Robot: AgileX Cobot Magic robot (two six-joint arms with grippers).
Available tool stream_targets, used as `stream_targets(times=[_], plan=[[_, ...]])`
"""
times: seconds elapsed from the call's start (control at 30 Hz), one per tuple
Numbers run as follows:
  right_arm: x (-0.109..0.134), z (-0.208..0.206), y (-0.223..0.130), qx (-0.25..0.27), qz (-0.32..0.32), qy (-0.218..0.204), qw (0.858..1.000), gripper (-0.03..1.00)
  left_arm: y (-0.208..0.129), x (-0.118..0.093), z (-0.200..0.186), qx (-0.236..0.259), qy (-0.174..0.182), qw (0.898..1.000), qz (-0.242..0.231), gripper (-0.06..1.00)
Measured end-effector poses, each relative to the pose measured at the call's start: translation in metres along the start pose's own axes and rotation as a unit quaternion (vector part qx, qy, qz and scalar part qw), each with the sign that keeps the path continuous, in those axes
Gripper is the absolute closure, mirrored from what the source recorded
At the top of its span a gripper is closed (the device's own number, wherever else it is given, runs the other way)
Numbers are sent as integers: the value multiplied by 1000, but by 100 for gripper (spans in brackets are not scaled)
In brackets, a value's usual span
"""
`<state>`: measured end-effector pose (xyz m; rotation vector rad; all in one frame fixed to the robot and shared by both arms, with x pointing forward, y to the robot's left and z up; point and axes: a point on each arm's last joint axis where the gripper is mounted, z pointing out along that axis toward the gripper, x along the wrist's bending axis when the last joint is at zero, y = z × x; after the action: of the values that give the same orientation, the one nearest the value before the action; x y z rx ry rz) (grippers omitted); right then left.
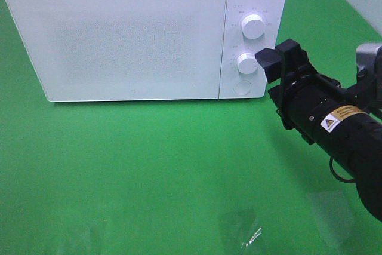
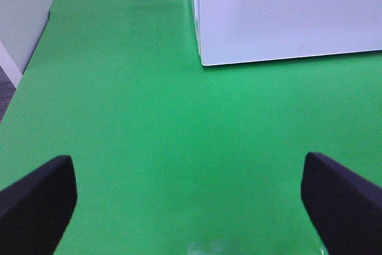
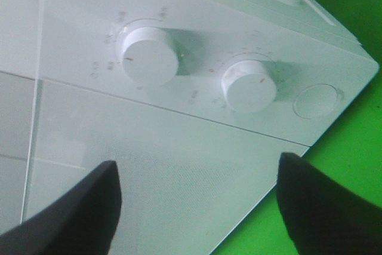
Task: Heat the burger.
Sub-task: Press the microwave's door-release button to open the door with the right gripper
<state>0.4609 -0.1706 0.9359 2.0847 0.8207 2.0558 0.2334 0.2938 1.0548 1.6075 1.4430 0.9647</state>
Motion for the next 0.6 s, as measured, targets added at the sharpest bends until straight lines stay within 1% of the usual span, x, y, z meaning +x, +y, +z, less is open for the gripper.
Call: stream_targets(times=[0.03, 0.07, 0.1, 0.13, 0.17, 0.2, 0.23, 0.27, 0.3, 0.33, 0.37, 0.4, 0.43, 0.47, 0.53, 0.57, 0.6], plan=[[0, 0, 0, 0, 0, 0, 1000, 25, 0, 0, 0, 0, 0, 1000, 0, 1], [4, -2, 1, 11, -34, -7, 999, 25, 0, 0, 0, 0, 0, 1000, 0, 1], [4, -2, 1, 11, -34, -7, 999, 25, 0, 0, 0, 0, 0, 1000, 0, 1], [7, -5, 3, 20, -72, -14, 997, 25, 0, 0, 0, 0, 0, 1000, 0, 1], [7, -5, 3, 20, -72, -14, 997, 25, 0, 0, 0, 0, 0, 1000, 0, 1], [9, -8, 5, 29, -121, -24, 992, 25, 0, 0, 0, 0, 0, 1000, 0, 1], [12, -11, 7, 38, -172, -35, 984, 25, 0, 0, 0, 0, 0, 1000, 0, 1], [12, -11, 7, 38, -172, -35, 984, 25, 0, 0, 0, 0, 0, 1000, 0, 1], [13, -14, 8, 48, -220, -46, 973, 25, 0, 0, 0, 0, 0, 1000, 0, 1], [13, -14, 8, 48, -220, -46, 973, 25, 0, 0, 0, 0, 0, 1000, 0, 1], [15, -17, 11, 56, -265, -53, 961, 25, 0, 0, 0, 0, 0, 1000, 0, 1], [15, -17, 11, 56, -265, -53, 961, 25, 0, 0, 0, 0, 0, 1000, 0, 1], [15, -18, 12, 61, -290, -58, 953, 25, 0, 0, 0, 0, 0, 1000, 0, 1], [15, -18, 12, 61, -290, -58, 953, 25, 0, 0, 0, 0, 0, 1000, 0, 1], [15, -24, 17, 78, -374, -83, 920, 25, 0, 0, 0, 0, 0, 1000, 0, 1], [15, -24, 17, 78, -374, -83, 920, 25, 0, 0, 0, 0, 0, 1000, 0, 1], [16, -27, 18, 91, -408, -94, 903, 25, 0, 0, 0, 0, 0, 1000, 0, 1]])
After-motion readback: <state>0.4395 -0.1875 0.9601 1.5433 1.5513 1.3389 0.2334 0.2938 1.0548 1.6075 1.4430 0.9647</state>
